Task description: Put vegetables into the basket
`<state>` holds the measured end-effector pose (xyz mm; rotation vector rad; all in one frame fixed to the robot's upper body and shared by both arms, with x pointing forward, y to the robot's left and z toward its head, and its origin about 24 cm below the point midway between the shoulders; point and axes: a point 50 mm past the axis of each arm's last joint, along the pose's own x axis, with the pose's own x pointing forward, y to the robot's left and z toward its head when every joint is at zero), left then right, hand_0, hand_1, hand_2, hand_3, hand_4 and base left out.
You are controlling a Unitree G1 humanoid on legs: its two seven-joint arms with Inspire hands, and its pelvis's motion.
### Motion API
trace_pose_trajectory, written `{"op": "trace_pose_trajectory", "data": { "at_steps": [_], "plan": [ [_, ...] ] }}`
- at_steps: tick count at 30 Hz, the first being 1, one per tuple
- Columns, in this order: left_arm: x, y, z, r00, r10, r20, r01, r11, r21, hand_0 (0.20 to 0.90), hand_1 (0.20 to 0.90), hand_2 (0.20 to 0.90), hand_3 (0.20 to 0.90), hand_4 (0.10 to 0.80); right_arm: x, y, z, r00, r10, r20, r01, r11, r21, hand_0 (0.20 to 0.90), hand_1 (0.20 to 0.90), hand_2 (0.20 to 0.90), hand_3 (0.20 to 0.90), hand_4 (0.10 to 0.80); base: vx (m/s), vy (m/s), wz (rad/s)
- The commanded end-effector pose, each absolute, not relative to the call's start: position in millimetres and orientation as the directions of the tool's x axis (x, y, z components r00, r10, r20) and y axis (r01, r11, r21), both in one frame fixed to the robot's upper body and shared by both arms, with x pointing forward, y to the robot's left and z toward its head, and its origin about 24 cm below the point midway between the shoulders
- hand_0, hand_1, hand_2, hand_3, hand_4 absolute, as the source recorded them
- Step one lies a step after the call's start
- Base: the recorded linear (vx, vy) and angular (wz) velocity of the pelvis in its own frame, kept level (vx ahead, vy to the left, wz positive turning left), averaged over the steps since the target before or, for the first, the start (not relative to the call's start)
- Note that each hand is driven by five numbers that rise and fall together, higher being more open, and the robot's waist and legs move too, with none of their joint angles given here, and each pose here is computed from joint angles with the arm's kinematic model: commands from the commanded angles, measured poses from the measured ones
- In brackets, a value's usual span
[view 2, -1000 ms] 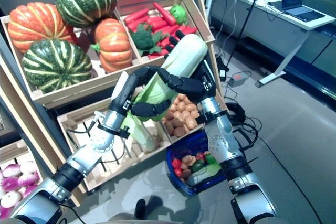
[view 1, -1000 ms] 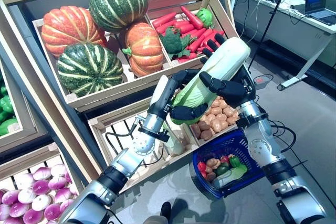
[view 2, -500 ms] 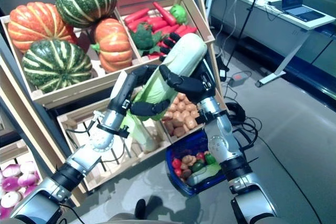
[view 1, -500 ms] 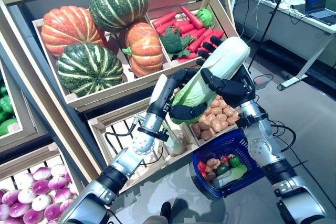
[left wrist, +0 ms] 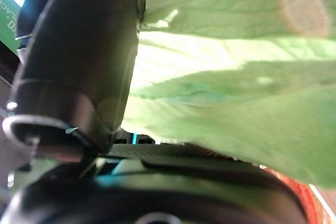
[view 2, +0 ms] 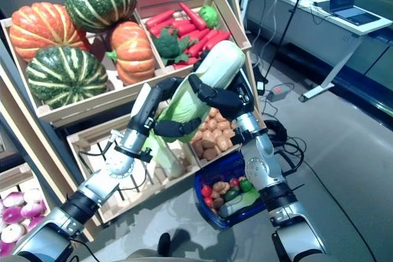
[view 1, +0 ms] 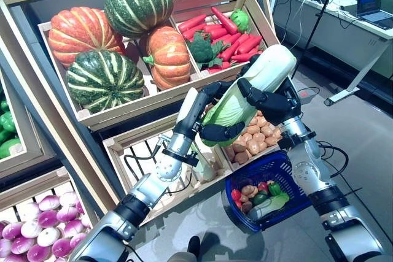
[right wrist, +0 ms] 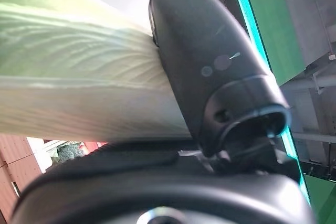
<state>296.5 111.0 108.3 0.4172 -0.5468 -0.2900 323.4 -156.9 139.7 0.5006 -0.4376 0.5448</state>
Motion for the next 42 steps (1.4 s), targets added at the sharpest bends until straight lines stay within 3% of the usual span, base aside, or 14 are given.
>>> {"op": "trace_pose_trajectory", "data": {
  "at_steps": [1, 3, 4, 5, 19, 30, 34, 37, 38, 42],
  "plan": [
    [295, 120, 68, 0.869, -0.430, 0.247, 0.215, 0.776, 0.593, 0.300, 0.300, 0.300, 0.300, 0.400, 301, -181, 274, 0.301, 0.150, 0.942, -0.664, 0.742, 0.094, 0.300, 0.300, 0.300, 0.300, 0.400, 0.000, 0.000, 0.00],
    [296, 122, 63, 0.884, -0.412, 0.222, 0.213, 0.777, 0.593, 0.300, 0.300, 0.300, 0.300, 0.400, 301, -181, 274, 0.302, 0.151, 0.941, -0.663, 0.742, 0.094, 0.300, 0.300, 0.300, 0.300, 0.400, 0.000, 0.000, 0.00],
    [296, 123, 62, 0.887, -0.407, 0.217, 0.212, 0.777, 0.593, 0.364, 0.364, 0.364, 0.364, 0.442, 301, -181, 274, 0.301, 0.150, 0.942, -0.663, 0.743, 0.094, 0.300, 0.300, 0.300, 0.300, 0.400, 0.000, 0.000, 0.00],
    [296, 126, 55, 0.904, -0.387, 0.181, 0.215, 0.779, 0.590, 0.900, 0.900, 0.900, 0.900, 0.800, 301, -181, 275, 0.301, 0.150, 0.942, -0.662, 0.744, 0.093, 0.300, 0.300, 0.300, 0.300, 0.400, 0.000, 0.000, 0.00],
    [282, 160, -23, 0.964, -0.173, -0.201, 0.261, 0.755, 0.601, 0.900, 0.900, 0.900, 0.900, 0.800, 301, -180, 275, 0.307, 0.147, 0.940, -0.649, 0.755, 0.094, 0.300, 0.300, 0.300, 0.300, 0.400, 0.006, 0.000, -0.05],
    [274, 181, -43, 0.953, -0.044, -0.301, 0.226, 0.765, 0.603, 0.900, 0.900, 0.900, 0.900, 0.800, 303, -182, 270, 0.346, 0.148, 0.926, -0.623, 0.775, 0.109, 0.300, 0.300, 0.300, 0.300, 0.400, 0.006, -0.003, -0.03],
    [277, 184, -40, 0.963, -0.013, -0.270, 0.175, 0.789, 0.588, 0.900, 0.900, 0.900, 0.900, 0.800, 313, -189, 259, 0.476, 0.118, 0.872, -0.513, 0.843, 0.166, 0.300, 0.300, 0.300, 0.300, 0.400, 0.004, -0.002, -0.01],
    [277, 189, -34, 0.974, 0.008, -0.227, 0.124, 0.819, 0.560, 0.900, 0.900, 0.900, 0.900, 0.800, 323, -208, 234, 0.625, 0.041, 0.779, -0.377, 0.890, 0.256, 0.300, 0.300, 0.300, 0.300, 0.400, 0.014, -0.007, -0.02],
    [277, 192, -28, 0.981, 0.023, -0.194, 0.087, 0.837, 0.540, 0.900, 0.900, 0.900, 0.900, 0.800, 327, -223, 213, 0.714, -0.014, 0.700, -0.269, 0.918, 0.293, 0.300, 0.300, 0.300, 0.300, 0.400, 0.034, -0.017, -0.04],
    [276, 203, -12, 0.993, 0.061, -0.106, -0.002, 0.874, 0.486, 0.900, 0.900, 0.900, 0.900, 0.800, 322, -266, 159, 0.846, -0.155, 0.510, -0.009, 0.952, 0.304, 0.300, 0.300, 0.300, 0.300, 0.400, 0.047, -0.034, -0.05]
  ]
}}
